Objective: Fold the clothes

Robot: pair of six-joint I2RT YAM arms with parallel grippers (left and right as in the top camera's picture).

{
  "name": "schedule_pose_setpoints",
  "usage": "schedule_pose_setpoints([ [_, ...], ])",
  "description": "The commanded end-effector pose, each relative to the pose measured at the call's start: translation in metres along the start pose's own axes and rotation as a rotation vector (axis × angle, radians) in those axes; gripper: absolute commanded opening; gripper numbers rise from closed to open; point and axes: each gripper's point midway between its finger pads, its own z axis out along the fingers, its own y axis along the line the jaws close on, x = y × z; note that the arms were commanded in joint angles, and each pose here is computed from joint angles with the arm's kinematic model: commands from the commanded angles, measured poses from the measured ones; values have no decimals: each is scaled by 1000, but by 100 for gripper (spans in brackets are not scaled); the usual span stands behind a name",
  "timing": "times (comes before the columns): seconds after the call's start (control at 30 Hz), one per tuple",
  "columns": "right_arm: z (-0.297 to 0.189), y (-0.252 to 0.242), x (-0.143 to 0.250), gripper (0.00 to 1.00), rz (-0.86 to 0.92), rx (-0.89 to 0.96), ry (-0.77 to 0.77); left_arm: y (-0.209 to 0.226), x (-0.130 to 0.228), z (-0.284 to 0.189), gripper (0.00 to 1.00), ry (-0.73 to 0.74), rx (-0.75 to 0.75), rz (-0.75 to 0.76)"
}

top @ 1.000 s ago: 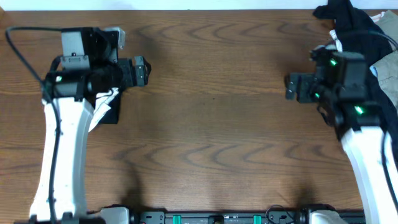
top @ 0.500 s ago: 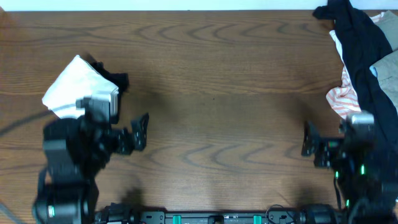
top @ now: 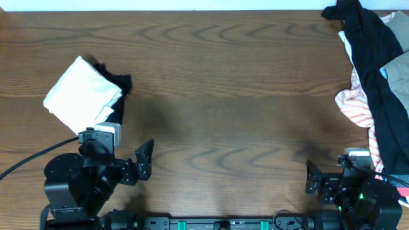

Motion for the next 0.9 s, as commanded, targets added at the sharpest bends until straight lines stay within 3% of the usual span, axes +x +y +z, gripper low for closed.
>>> schedule_pose_setpoints([
  [0.0, 0, -2, 1, 99, 15, 12, 0, 0, 2, 1, 98, 5, 1, 7],
  [0.23, -1, -4, 1, 99, 11, 20, -13, 0, 2, 1, 98, 5, 1, 7],
  [0.53, -21, -6, -21, 99, 6, 24, -291, 0, 2, 1, 98, 5, 1, 7],
  [0.87, 40, -6, -54, 99, -136, 55, -540, 0, 2, 1, 98, 5, 1, 7],
])
